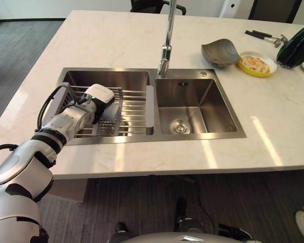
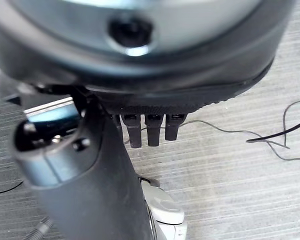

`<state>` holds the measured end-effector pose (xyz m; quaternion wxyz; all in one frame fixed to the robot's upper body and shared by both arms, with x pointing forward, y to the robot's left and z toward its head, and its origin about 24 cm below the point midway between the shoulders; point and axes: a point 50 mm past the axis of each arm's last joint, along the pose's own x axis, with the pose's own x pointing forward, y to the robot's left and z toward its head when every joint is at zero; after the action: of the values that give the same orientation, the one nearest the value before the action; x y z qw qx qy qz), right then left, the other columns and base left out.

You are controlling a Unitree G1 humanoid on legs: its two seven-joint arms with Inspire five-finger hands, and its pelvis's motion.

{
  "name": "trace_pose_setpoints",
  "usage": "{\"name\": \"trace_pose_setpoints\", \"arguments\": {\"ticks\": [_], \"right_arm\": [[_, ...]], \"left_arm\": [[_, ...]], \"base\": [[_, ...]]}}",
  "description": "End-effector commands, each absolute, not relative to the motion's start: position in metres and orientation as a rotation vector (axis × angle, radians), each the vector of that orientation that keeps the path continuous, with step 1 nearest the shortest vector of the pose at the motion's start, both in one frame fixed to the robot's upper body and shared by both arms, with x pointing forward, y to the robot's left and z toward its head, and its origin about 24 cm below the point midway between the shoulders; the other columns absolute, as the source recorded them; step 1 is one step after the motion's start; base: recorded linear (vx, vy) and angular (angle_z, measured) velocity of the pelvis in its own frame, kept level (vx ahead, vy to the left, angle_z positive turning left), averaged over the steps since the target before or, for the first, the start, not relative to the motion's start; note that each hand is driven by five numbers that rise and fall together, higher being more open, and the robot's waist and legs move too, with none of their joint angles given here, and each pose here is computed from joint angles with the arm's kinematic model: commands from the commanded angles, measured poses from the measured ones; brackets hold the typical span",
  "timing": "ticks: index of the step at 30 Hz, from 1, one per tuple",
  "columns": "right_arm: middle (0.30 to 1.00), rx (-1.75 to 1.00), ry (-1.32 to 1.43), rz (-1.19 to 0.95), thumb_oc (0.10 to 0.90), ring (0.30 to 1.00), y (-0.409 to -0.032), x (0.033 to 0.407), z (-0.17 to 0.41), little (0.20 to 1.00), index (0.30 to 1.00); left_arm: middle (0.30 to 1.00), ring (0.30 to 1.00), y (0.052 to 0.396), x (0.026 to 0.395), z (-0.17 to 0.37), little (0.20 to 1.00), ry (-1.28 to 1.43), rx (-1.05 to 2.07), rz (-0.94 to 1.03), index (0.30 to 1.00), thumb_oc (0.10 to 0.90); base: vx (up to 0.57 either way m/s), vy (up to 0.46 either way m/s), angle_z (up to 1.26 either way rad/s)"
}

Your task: Place the dishes in the dishwasher.

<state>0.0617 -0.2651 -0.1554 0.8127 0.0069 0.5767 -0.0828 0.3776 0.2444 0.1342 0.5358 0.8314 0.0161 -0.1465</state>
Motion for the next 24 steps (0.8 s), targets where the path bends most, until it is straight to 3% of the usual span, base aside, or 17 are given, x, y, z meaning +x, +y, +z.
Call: {"name": "trace_pose_setpoints", "arguments": {"ticks": [1, 5, 10, 16, 24], "right_arm": [[0.9, -0.041, 1.116, -0.181, 0.8, 0.9, -0.282, 0.092, -0.143, 0.9, 0.9], [0.9, -0.014, 1.115, -0.212, 0.8, 0.9, -0.282, 0.088, -0.144, 0.9, 0.9], [0.9, 0.045, 1.192, -0.265, 0.8, 0.9, -0.275, 0.06, -0.153, 0.9, 0.9], [0.9, 0.089, 1.18, -0.254, 0.8, 0.9, -0.265, 0.061, -0.155, 0.9, 0.9], [0.9, -0.014, 1.233, -0.145, 0.8, 0.9, -0.262, 0.054, -0.157, 0.9, 0.9]], "left_arm": [[0.3, 0.3, 0.213, 0.369, 0.147, 0.3, -0.259, 1.825, -0.347, 0.3, 0.4], [0.3, 0.3, 0.21, 0.363, 0.159, 0.3, -0.369, 1.697, -0.272, 0.3, 0.4], [0.3, 0.3, 0.209, 0.335, 0.186, 0.3, -0.519, 1.109, -0.119, 0.3, 0.4], [0.3, 0.3, 0.227, 0.289, 0.218, 0.3, -0.738, 0.514, 0.005, 0.3, 0.4], [0.3, 0.3, 0.246, 0.25, 0.193, 0.3, -0.728, 0.083, 0.079, 0.3, 0.4]], "base": [[-0.03, 0.045, 0.19], [-0.01, 0.017, 0.31], [0.02, -0.156, 0.91], [-0.04, -0.278, 0.83], [-0.07, -0.176, 0.83]]}}
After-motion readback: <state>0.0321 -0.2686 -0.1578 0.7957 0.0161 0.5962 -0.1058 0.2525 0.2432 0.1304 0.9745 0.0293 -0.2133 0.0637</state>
